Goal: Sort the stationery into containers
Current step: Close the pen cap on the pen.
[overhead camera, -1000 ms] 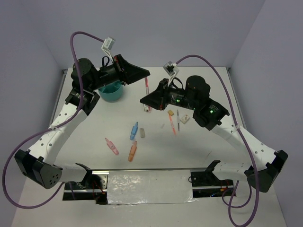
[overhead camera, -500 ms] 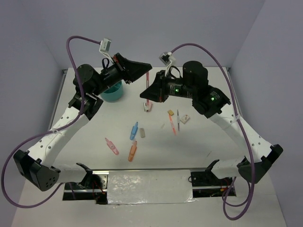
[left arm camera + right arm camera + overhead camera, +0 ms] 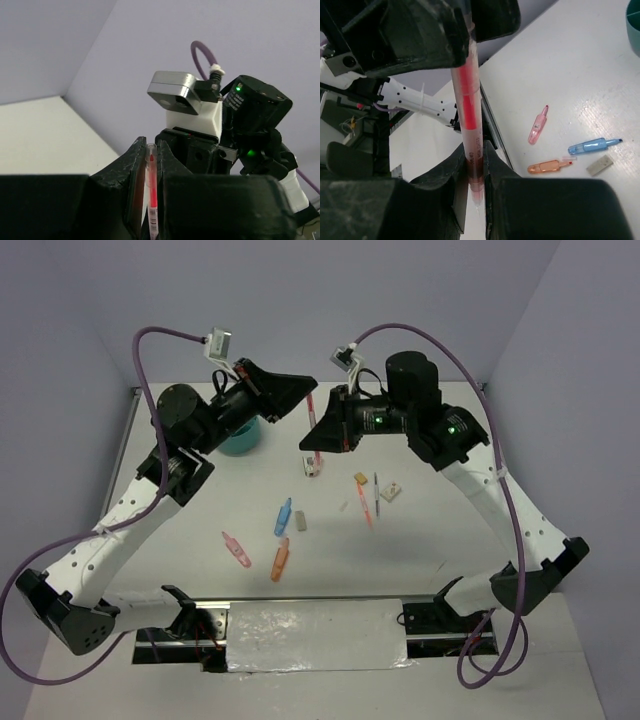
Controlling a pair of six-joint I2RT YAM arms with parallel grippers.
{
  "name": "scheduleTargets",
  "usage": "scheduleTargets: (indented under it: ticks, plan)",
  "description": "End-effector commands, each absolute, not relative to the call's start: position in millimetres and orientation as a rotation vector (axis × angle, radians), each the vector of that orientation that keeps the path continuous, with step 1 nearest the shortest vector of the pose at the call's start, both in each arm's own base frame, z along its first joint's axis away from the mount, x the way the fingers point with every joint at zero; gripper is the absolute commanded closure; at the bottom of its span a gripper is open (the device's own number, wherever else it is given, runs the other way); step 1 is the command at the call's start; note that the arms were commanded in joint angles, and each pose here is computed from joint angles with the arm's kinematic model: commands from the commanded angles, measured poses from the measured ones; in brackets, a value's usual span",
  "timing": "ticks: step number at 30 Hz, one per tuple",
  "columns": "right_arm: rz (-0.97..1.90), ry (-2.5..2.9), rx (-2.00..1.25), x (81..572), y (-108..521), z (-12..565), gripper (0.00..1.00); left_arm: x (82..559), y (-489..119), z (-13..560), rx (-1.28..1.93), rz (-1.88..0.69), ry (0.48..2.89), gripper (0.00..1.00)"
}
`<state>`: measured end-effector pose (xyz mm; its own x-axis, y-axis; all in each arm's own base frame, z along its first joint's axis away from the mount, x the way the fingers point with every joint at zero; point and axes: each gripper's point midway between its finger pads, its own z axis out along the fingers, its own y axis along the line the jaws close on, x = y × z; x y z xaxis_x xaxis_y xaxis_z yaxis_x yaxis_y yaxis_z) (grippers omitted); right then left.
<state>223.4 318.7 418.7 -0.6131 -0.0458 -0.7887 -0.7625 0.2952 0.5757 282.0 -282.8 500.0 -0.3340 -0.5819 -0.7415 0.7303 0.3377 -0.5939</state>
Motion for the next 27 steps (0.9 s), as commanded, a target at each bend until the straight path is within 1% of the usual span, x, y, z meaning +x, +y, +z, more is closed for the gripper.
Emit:
scheduleTargets:
  ticks: [1, 2, 4, 6, 7, 8, 11, 15, 16, 17, 18, 21, 22, 23, 25, 27]
  plan:
    - [1.246, 1.443, -0.633, 250, 302, 507, 1.00, 231, -314, 446, 0.450, -1.423, 1.652, 0.84]
    - [1.248, 1.444, -0.651, 245, 302, 505, 1.00, 232, -313, 456, 0.466, -1.418, 1.626, 0.72]
    - [1.244, 1.463, -0.692, 236, 304, 496, 1.00, 236, -312, 460, 0.475, -1.419, 1.617, 0.62]
    - [1.240, 1.486, -0.708, 233, 304, 490, 1.00, 240, -313, 466, 0.489, -1.431, 1.610, 0.63]
    - [1.238, 1.496, -0.710, 232, 303, 485, 1.00, 241, -314, 466, 0.494, -1.437, 1.609, 0.68]
    - [1.233, 1.503, -0.705, 232, 302, 482, 1.00, 242, -314, 468, 0.491, -1.440, 1.609, 0.69]
    - [1.227, 1.526, -0.701, 231, 301, 472, 1.00, 243, -315, 469, 0.496, -1.444, 1.605, 0.67]
    - [1.223, 1.562, -0.722, 228, 302, 458, 1.00, 246, -311, 468, 0.481, -1.414, 1.600, 0.74]
    - [1.224, 1.568, -0.731, 227, 302, 456, 1.00, 247, -310, 468, 0.479, -1.406, 1.598, 0.80]
    - [1.224, 1.572, -0.743, 225, 303, 454, 1.00, 248, -309, 467, 0.479, -1.394, 1.604, 0.82]
    - [1.210, 1.591, -0.757, 225, 304, 448, 1.00, 250, -308, 466, 0.478, -1.385, 1.605, 0.82]
    - [1.189, 1.628, -0.799, 223, 306, 436, 1.00, 254, -305, 470, 0.482, -1.353, 1.595, 0.64]
    - [1.181, 1.636, -0.807, 222, 306, 433, 1.00, 256, -304, 474, 0.488, -1.338, 1.584, 0.54]
    - [1.171, 1.655, -0.819, 222, 306, 428, 1.00, 258, -302, 473, 0.483, -1.328, 1.594, 0.49]
    - [1.157, 1.664, -0.821, 222, 304, 424, 1.00, 260, -301, 478, 0.488, -1.319, 1.585, 0.45]
    - [1.146, 1.672, -0.818, 222, 302, 421, 1.00, 263, -298, 480, 0.486, -1.317, 1.583, 0.45]
